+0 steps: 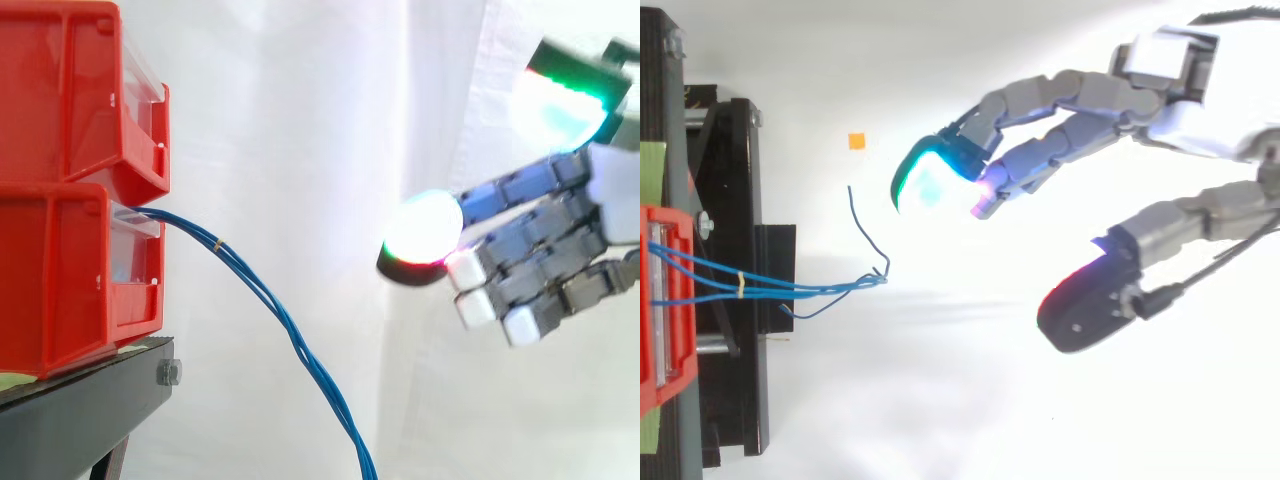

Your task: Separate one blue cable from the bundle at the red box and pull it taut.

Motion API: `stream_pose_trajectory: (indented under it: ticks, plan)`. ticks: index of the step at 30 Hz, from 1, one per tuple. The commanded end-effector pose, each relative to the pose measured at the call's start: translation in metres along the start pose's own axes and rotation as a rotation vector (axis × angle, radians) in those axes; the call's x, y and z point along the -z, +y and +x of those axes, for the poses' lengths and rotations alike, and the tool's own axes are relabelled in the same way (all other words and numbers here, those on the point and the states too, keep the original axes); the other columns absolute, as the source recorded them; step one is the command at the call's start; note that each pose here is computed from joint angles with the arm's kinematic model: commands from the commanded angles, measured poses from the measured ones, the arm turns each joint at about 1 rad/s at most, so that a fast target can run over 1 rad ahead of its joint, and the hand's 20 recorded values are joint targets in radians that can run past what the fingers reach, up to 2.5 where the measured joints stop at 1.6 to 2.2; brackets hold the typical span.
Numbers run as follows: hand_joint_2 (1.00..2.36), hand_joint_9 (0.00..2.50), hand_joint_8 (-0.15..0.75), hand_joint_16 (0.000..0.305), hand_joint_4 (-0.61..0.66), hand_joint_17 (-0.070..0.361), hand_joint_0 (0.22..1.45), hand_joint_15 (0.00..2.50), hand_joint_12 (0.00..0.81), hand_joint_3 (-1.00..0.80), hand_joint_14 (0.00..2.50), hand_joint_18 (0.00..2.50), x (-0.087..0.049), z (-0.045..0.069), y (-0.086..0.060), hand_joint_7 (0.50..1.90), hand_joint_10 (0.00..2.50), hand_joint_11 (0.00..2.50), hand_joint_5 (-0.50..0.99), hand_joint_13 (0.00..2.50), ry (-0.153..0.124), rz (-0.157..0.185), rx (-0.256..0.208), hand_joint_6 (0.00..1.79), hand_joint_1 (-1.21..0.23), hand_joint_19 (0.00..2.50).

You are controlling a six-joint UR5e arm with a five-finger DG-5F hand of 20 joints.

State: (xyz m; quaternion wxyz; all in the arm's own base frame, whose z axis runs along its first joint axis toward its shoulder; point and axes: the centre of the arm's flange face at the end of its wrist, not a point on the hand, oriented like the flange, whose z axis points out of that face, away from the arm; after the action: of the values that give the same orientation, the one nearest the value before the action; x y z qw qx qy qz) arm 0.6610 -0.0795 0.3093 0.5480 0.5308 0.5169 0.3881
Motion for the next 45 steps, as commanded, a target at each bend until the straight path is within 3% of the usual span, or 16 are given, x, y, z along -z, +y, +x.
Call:
stream_pose_trajectory:
  ticks: [1, 5, 9, 11, 12, 13, 16, 20, 21, 22, 26, 29, 31, 35, 39, 45]
  plan:
    - [1.0, 0.68, 0.28, 0.04, 0.23, 0.089, 0.56, 0.39, 0.331, -0.48, 0.02, 0.55, -0.019, 0.007, -0.015, 0.78, 0.02, 0.45, -0.2, 0.69, -0.006, 0.003, -0.002, 0.5, -0.79, 0.49]
    - [1.0, 0.69, 0.277, 0.039, 0.24, 0.089, 0.58, 0.39, 0.328, -0.43, 0.02, 0.55, -0.024, 0.01, -0.021, 0.78, 0.01, 0.46, -0.19, 0.69, -0.01, -0.002, 0.0, 0.5, -0.76, 0.48]
    - [1.0, 0.69, 0.273, 0.04, 0.23, 0.089, 0.58, 0.38, 0.333, -0.43, 0.02, 0.51, -0.027, 0.012, -0.02, 0.78, 0.02, 0.44, -0.19, 0.68, -0.058, -0.024, 0.029, 0.5, -0.75, 0.46]
    - [1.0, 0.69, 0.273, 0.041, 0.23, 0.091, 0.58, 0.38, 0.335, -0.44, 0.02, 0.5, -0.032, 0.015, -0.04, 0.78, 0.01, 0.45, -0.19, 0.66, -0.066, 0.007, 0.041, 0.5, -0.74, 0.47]
    - [1.0, 0.69, 0.273, 0.041, 0.23, 0.092, 0.57, 0.38, 0.335, -0.44, 0.02, 0.5, -0.033, 0.015, -0.041, 0.78, 0.01, 0.45, -0.19, 0.66, -0.063, 0.005, 0.033, 0.5, -0.74, 0.47]
    - [1.0, 0.68, 0.27, 0.041, 0.23, 0.093, 0.57, 0.38, 0.336, -0.44, 0.02, 0.49, -0.039, 0.019, -0.055, 0.78, 0.02, 0.44, -0.19, 0.66, -0.056, 0.019, 0.025, 0.5, -0.74, 0.47]
    - [1.0, 0.68, 0.272, 0.042, 0.24, 0.096, 0.57, 0.38, 0.339, -0.44, 0.02, 0.49, -0.049, 0.026, -0.061, 0.78, 0.01, 0.45, -0.19, 0.66, -0.046, 0.017, 0.0, 0.5, -0.73, 0.48]
    - [1.0, 0.68, 0.273, 0.044, 0.24, 0.099, 0.57, 0.39, 0.341, -0.46, 0.02, 0.51, -0.076, 0.034, -0.076, 0.78, 0.01, 0.45, -0.19, 0.66, -0.007, 0.008, -0.015, 0.5, -0.72, 0.5]
    - [1.0, 0.68, 0.276, 0.044, 0.24, 0.1, 0.56, 0.4, 0.34, -0.46, 0.02, 0.51, -0.076, 0.034, -0.076, 0.78, 0.01, 0.44, -0.19, 0.67, -0.007, 0.008, -0.015, 0.5, -0.72, 0.52]
    - [1.0, 0.68, 0.276, 0.045, 0.24, 0.101, 0.56, 0.4, 0.342, -0.46, 0.02, 0.51, -0.086, 0.039, -0.081, 0.78, 0.01, 0.44, -0.19, 0.67, 0.014, 0.001, -0.036, 0.5, -0.72, 0.52]
    - [1.0, 0.68, 0.278, 0.047, 0.26, 0.105, 0.55, 0.41, 0.342, -0.48, 0.02, 0.53, -0.09, 0.045, -0.076, 0.79, 0.01, 0.44, -0.18, 0.69, 0.022, -0.014, -0.074, 0.5, -0.71, 0.53]
    - [1.0, 0.69, 0.278, 0.047, 0.26, 0.106, 0.55, 0.42, 0.344, -0.48, 0.02, 0.54, -0.093, 0.047, -0.083, 0.79, 0.01, 0.45, -0.18, 0.7, 0.024, -0.019, -0.077, 0.5, -0.7, 0.54]
    - [1.0, 0.69, 0.278, 0.048, 0.27, 0.107, 0.55, 0.43, 0.343, -0.48, 0.02, 0.54, -0.103, 0.056, -0.117, 0.81, 0.01, 0.45, -0.18, 0.7, 0.036, -0.018, -0.107, 0.5, -0.7, 0.54]
    - [1.0, 0.69, 0.277, 0.048, 0.28, 0.109, 0.55, 0.44, 0.346, -0.5, 0.02, 0.56, -0.112, 0.066, -0.114, 0.85, 0.01, 0.45, -0.17, 0.72, 0.096, -0.098, -0.262, 0.5, -0.69, 0.56]
    - [1.0, 0.71, 0.281, 0.049, 0.28, 0.111, 0.55, 0.45, 0.347, -0.5, 0.02, 0.58, -0.111, 0.065, -0.115, 0.89, 0.02, 0.46, -0.16, 0.74, 0.107, -0.081, -0.262, 0.5, -0.68, 0.57]
    - [1.0, 0.73, 0.282, 0.049, 0.29, 0.111, 0.56, 0.48, 0.349, -0.48, 0.02, 0.6, -0.113, 0.063, -0.112, 1.0, 0.01, 0.48, -0.14, 0.77, 0.1, -0.097, -0.268, 0.5, -0.68, 0.59]
